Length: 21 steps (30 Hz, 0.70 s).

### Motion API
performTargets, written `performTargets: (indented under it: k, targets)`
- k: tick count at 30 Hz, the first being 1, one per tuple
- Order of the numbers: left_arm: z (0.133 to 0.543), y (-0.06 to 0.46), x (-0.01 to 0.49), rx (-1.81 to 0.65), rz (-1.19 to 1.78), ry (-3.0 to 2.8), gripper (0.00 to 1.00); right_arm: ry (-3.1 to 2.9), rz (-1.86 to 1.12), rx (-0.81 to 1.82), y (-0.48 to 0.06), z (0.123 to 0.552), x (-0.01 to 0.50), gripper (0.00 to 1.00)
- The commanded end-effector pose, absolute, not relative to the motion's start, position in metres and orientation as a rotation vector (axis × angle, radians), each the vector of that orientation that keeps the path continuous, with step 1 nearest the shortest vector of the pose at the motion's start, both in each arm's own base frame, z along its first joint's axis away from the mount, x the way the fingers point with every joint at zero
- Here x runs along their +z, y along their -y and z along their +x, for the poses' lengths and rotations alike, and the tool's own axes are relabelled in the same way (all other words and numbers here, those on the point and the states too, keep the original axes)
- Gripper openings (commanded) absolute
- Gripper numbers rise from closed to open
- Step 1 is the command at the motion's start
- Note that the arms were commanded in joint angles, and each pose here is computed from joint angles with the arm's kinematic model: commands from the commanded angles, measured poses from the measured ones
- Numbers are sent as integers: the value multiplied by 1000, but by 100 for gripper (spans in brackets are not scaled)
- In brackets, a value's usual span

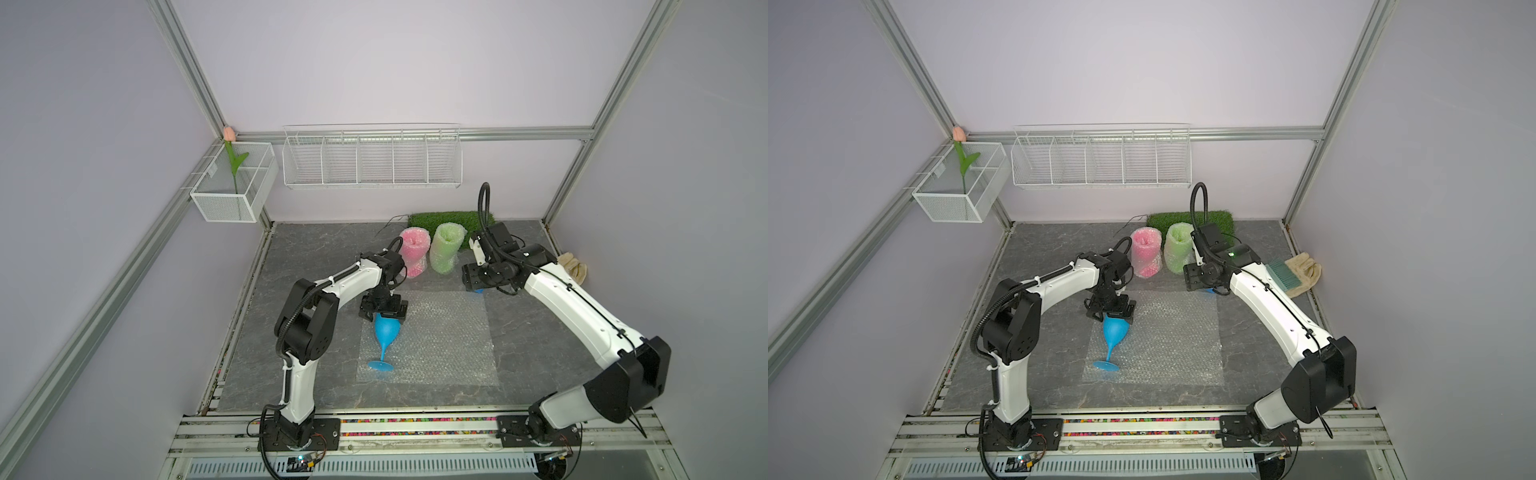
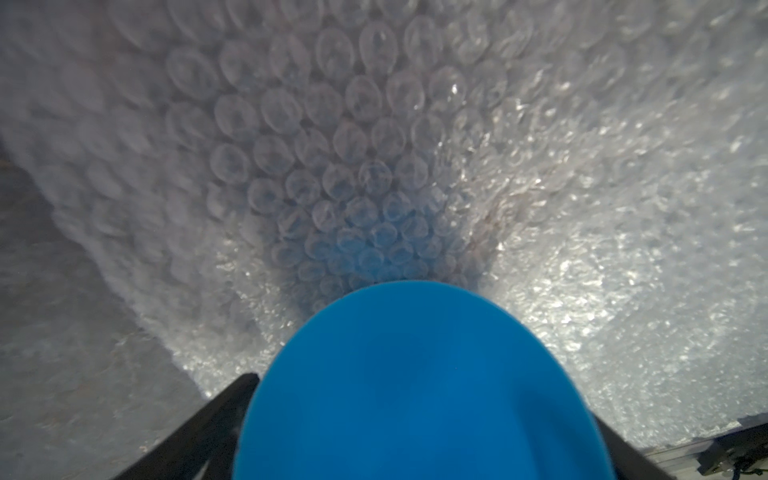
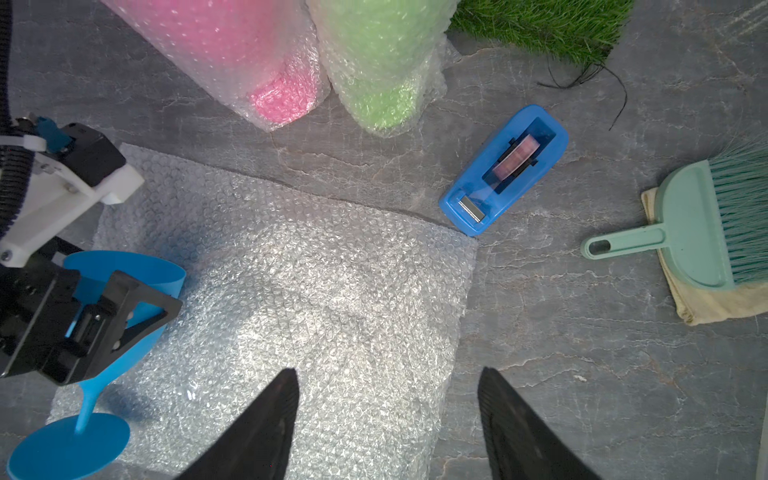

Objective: Wrap wine glasses in bubble wrap
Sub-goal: Place the wine glass on the bubble wrap, then wrap the wine glass in bubble wrap.

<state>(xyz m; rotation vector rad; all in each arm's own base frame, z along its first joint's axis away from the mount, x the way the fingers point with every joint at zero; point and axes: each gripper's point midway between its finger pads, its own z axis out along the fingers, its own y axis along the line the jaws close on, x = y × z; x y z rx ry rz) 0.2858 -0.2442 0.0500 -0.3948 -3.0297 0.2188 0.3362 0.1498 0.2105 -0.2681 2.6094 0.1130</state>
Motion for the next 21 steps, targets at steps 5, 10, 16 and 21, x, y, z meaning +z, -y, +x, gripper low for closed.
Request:
performTargets:
  k: [5,10,16,21]
  targets:
    - [300,234,124,306,-379,3196,99,-2606,-235,229,-155,322,222,74]
    - [295,216,164,399,-307,3289,99,-2598,-223,373,-175,309,226,76]
    - [277,172,141,483,-91,3269,80,-2647,-272,492,-215,287,206,77]
    - [260,168,103,666,10,3177,63,-2722,-301,584,-251,270,177,73]
